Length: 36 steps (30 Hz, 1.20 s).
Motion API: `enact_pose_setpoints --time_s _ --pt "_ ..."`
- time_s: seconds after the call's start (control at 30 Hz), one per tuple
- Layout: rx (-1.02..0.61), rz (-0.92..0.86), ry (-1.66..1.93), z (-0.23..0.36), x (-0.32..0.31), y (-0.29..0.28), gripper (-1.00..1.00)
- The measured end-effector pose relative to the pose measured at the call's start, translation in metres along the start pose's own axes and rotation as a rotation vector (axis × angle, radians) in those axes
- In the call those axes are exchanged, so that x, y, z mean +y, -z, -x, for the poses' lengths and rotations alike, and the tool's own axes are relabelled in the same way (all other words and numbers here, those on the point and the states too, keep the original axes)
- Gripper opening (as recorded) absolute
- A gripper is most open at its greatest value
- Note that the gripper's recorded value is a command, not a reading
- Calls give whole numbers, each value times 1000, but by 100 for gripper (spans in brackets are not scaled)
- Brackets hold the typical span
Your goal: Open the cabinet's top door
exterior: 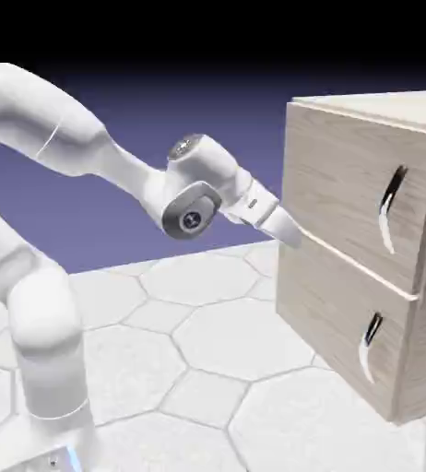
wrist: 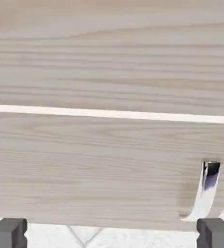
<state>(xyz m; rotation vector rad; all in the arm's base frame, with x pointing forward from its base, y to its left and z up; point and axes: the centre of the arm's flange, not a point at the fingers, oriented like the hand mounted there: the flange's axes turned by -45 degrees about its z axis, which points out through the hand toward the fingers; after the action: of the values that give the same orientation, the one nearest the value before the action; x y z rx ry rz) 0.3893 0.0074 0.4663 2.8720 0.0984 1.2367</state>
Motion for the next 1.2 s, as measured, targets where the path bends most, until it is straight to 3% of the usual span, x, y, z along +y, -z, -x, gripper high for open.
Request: enact_pose_setpoints --time_s 0.7,1.2 --pt "285 -9 102 -62 -2 88 0" --pt "483 13 81 -70 42 104 0"
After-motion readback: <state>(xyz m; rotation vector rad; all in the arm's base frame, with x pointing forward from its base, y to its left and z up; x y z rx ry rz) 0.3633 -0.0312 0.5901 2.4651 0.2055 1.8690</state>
